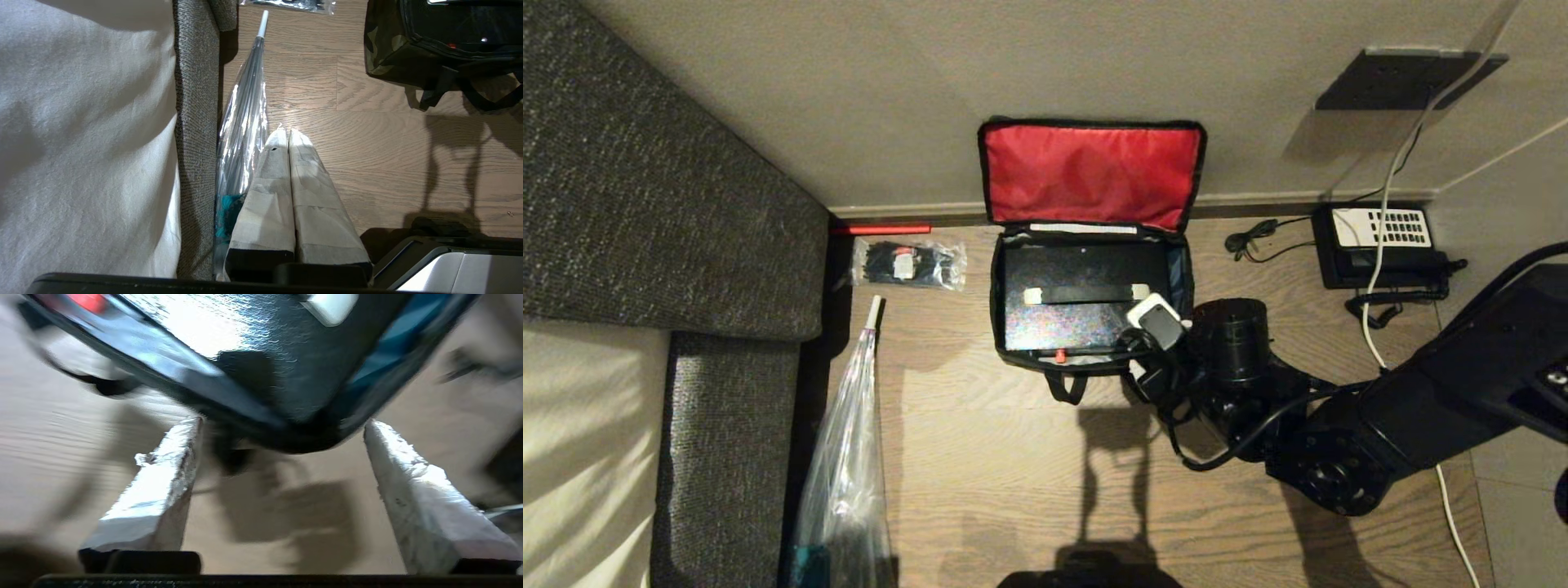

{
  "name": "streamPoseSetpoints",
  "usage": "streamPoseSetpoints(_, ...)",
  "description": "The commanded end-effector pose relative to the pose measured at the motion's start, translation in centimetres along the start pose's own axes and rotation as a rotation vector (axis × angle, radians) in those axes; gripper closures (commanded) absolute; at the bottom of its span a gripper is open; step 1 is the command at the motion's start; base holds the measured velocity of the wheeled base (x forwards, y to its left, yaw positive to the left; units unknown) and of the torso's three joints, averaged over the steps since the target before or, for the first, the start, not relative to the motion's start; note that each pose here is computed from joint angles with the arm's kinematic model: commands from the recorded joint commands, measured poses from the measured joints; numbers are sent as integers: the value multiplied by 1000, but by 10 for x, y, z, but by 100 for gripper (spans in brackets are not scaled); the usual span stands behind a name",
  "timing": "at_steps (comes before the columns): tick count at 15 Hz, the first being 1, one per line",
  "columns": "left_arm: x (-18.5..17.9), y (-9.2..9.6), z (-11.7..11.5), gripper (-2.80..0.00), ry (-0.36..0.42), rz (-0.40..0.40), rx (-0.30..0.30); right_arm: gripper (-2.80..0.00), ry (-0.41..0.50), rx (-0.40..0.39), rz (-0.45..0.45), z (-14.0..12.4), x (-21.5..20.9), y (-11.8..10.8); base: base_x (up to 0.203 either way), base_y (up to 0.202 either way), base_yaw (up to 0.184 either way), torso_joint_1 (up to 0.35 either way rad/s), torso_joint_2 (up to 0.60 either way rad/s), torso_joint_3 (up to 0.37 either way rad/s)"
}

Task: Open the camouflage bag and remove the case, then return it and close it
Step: Grip the handle

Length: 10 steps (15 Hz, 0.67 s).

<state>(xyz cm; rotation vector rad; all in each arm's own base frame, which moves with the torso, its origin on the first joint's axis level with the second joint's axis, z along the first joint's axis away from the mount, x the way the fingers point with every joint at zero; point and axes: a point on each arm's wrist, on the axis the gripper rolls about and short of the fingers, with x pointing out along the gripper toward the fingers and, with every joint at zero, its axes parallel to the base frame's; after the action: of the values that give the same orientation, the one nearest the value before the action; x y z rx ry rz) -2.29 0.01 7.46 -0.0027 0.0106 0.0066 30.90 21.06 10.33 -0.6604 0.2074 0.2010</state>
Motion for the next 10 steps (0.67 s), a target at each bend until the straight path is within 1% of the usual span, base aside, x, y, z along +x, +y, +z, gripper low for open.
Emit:
streamPoseSetpoints(1, 0, 0, 0, 0, -1, 1, 0, -280, -9, -209, -80, -3, 4, 5, 0, 0, 0, 0, 0, 0)
streamPoseSetpoints(3, 0, 0, 0, 0, -1, 1, 0, -280, -4, -445, -192, -2, 7, 5, 0, 0, 0, 0, 0, 0)
streamPoseSetpoints(4, 0, 0, 0, 0, -1, 1, 0, -280, -12, -540, -244, -2, 10, 6, 0, 0, 0, 0, 0, 0)
streamPoseSetpoints(5, 0, 0, 0, 0, -1, 1, 0, -280, -18, -612, -292, -3, 17, 12, 0, 0, 0, 0, 0, 0)
streamPoseSetpoints(6, 0, 0, 0, 0, -1, 1, 0, -280, -28, -677, -341, 3, 22, 14, 0, 0, 0, 0, 0, 0)
streamPoseSetpoints(7, 0, 0, 0, 0, -1, 1, 0, -280, -23, -766, -375, 8, 25, 14, 0, 0, 0, 0, 0, 0)
streamPoseSetpoints(8, 0, 0, 0, 0, -1, 1, 0, -280, -23, -827, -405, 15, 29, 15, 0, 0, 0, 0, 0, 0)
streamPoseSetpoints(9, 0, 0, 0, 0, -1, 1, 0, -280, -41, -817, -416, 22, 32, 19, 0, 0, 0, 0, 0, 0)
streamPoseSetpoints(10, 0, 0, 0, 0, -1, 1, 0, -280, -72, -747, -427, 31, 35, 23, 0, 0, 0, 0, 0, 0)
